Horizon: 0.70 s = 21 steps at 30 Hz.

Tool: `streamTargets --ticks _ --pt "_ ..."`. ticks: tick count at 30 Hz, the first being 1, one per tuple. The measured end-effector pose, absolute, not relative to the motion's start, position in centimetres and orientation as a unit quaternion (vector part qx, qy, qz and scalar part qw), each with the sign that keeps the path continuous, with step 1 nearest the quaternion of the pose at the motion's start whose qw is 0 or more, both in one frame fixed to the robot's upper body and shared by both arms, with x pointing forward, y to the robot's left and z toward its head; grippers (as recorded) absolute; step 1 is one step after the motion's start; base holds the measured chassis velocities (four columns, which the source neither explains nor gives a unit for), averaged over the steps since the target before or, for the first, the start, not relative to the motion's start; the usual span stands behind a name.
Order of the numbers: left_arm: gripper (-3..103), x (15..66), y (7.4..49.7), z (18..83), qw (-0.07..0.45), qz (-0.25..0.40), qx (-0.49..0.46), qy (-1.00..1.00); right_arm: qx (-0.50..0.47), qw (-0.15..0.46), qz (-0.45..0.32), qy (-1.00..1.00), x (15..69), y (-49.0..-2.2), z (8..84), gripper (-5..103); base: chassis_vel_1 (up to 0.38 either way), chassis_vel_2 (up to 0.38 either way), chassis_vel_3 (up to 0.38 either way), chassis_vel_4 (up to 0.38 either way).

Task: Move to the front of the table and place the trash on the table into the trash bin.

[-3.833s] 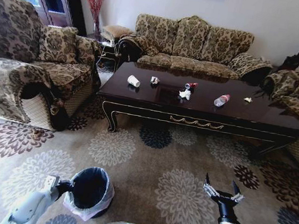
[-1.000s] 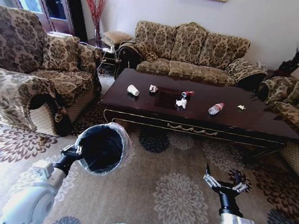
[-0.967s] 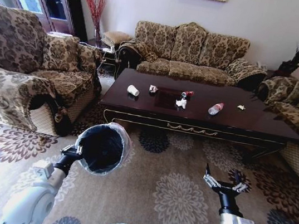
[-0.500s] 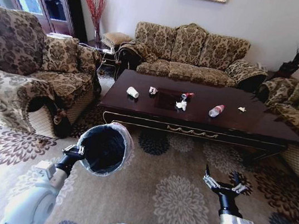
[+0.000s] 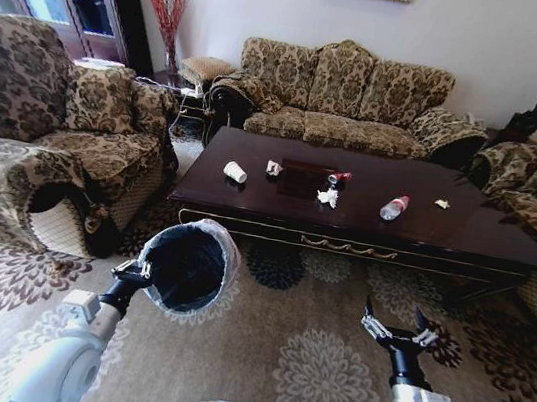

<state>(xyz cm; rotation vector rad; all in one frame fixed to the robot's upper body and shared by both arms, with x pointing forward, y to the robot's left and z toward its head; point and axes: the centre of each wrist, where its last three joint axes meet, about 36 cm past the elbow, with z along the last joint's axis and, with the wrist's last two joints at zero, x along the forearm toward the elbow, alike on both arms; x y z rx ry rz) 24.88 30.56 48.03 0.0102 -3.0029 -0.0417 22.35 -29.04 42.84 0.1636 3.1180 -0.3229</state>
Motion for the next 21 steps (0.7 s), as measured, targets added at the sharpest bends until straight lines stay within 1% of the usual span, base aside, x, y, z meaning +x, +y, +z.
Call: streamTargets --ticks 21 --pt "1 25.02 30.62 47.98 0.067 -0.006 -0.001 -0.998 0.048 0.001 -0.111 0.993 22.25 -28.93 42.7 100 0.0 0.0 0.0 0.0"
